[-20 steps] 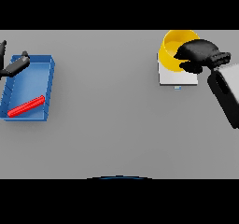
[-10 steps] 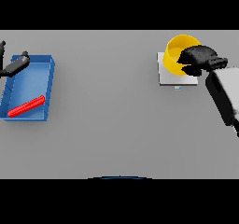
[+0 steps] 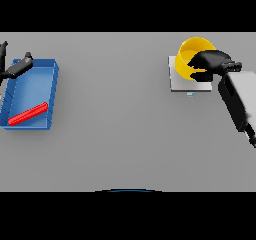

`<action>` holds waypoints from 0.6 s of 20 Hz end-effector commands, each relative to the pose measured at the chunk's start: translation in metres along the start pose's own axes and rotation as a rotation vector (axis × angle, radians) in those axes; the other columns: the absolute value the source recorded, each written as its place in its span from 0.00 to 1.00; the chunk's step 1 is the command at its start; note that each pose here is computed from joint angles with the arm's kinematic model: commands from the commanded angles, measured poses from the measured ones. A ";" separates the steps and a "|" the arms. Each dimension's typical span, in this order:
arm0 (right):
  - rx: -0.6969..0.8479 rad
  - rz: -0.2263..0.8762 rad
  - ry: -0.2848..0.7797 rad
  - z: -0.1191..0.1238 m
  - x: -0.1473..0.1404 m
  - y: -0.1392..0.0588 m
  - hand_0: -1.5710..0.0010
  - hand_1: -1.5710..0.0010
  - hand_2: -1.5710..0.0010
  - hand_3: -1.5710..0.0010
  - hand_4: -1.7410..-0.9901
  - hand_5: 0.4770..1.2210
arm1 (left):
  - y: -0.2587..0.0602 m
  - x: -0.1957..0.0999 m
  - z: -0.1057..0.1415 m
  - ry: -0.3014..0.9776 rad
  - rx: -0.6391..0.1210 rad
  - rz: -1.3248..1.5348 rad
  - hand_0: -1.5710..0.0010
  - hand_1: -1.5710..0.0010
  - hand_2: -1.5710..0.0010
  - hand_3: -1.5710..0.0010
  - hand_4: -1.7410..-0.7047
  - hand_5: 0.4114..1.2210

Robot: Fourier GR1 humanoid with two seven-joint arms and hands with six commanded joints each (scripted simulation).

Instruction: Pick up the red beaker and tilt it to pour out 1 green nut into yellow bowl. Pick up the yellow bowl and place it on the metallic measuring scale.

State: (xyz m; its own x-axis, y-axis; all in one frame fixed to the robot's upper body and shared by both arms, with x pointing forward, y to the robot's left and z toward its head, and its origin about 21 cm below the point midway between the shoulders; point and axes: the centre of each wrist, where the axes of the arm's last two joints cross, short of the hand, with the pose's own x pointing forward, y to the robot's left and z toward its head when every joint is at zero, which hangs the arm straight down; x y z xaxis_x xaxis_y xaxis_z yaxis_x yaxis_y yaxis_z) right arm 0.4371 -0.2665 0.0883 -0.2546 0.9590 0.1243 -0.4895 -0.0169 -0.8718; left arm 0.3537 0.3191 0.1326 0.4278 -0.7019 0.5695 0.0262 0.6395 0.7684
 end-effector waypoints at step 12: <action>0.066 0.031 -0.011 -0.006 0.001 0.000 0.95 0.95 0.89 0.75 0.55 0.35 | -0.007 -0.002 -0.008 -0.002 0.001 0.011 1.00 1.00 1.00 1.00 0.89 0.40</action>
State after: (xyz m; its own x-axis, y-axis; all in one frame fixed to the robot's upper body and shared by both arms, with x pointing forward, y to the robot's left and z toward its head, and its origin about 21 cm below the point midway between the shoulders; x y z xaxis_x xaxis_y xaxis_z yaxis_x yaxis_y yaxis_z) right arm 0.4420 -0.2645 0.0856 -0.2784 0.9550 0.1018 -0.5347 -0.0661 -0.8424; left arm 0.3597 0.3184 0.1242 0.4272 -0.6954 0.5778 0.0213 0.6467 0.7625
